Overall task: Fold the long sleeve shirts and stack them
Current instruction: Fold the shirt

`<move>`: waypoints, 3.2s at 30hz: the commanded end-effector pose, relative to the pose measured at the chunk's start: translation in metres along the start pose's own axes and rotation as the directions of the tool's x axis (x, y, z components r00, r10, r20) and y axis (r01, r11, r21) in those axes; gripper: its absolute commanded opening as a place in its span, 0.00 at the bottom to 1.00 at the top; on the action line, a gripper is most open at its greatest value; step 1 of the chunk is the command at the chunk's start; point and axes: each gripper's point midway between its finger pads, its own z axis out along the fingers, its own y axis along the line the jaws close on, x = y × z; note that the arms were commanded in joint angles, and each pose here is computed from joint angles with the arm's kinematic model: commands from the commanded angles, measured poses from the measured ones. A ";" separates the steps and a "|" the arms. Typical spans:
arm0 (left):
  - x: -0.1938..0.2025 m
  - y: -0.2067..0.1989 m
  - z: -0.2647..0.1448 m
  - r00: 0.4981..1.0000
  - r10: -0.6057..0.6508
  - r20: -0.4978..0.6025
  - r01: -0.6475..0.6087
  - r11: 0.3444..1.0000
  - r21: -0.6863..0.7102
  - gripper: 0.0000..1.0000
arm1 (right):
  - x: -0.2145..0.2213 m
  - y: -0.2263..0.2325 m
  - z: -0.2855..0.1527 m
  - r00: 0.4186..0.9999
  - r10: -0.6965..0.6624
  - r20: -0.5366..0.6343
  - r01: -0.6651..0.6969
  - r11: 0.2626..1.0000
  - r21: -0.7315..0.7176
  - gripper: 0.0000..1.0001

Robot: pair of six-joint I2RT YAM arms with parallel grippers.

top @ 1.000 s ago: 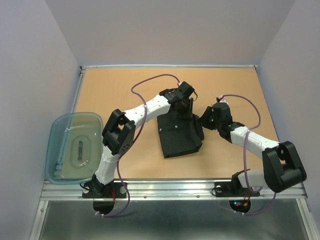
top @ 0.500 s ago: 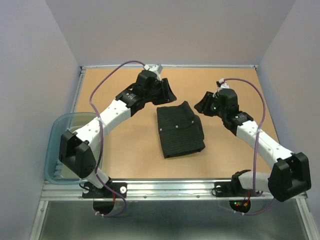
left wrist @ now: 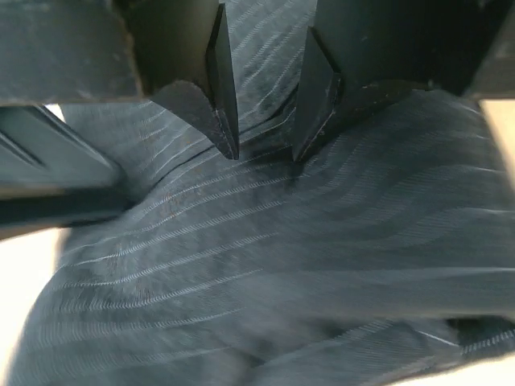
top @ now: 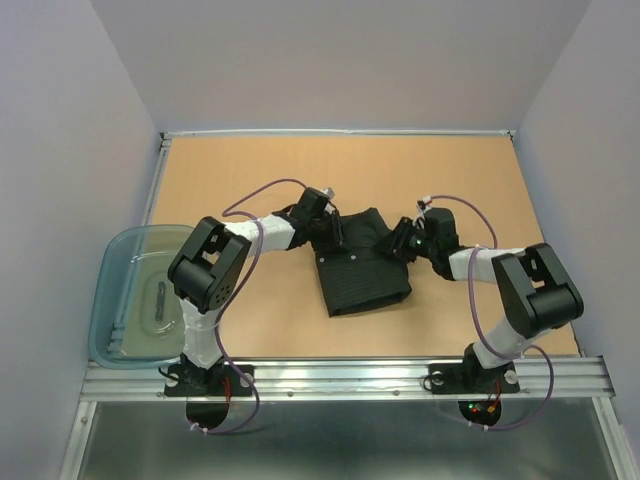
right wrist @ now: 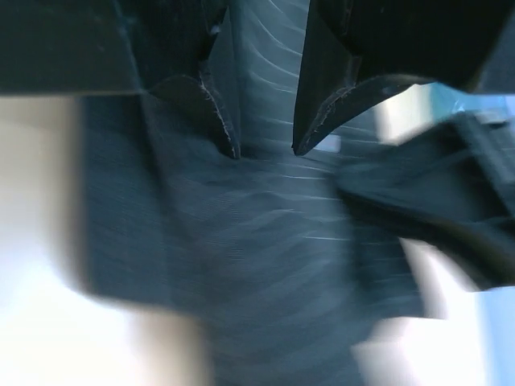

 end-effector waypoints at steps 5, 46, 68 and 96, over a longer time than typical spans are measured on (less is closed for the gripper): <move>-0.007 -0.010 -0.008 0.998 -0.012 0.060 0.006 0.995 0.101 0.44 | -0.008 -0.008 -0.007 0.999 -0.008 0.052 0.012 0.997 -0.080 0.38; -0.099 0.006 -0.043 0.981 -0.062 0.185 0.023 0.978 0.207 0.45 | -0.112 0.016 0.034 0.999 0.009 0.046 0.000 0.983 -0.184 0.40; 0.158 -0.030 -0.061 0.919 0.258 -0.297 -0.173 0.943 0.283 0.44 | 0.083 -0.009 -0.078 0.980 0.123 -0.158 -0.146 0.979 -0.142 0.41; 0.107 -0.013 -0.082 0.982 0.135 -0.130 -0.097 0.960 0.263 0.42 | 0.046 0.006 -0.078 0.995 0.043 -0.090 -0.052 0.993 -0.103 0.42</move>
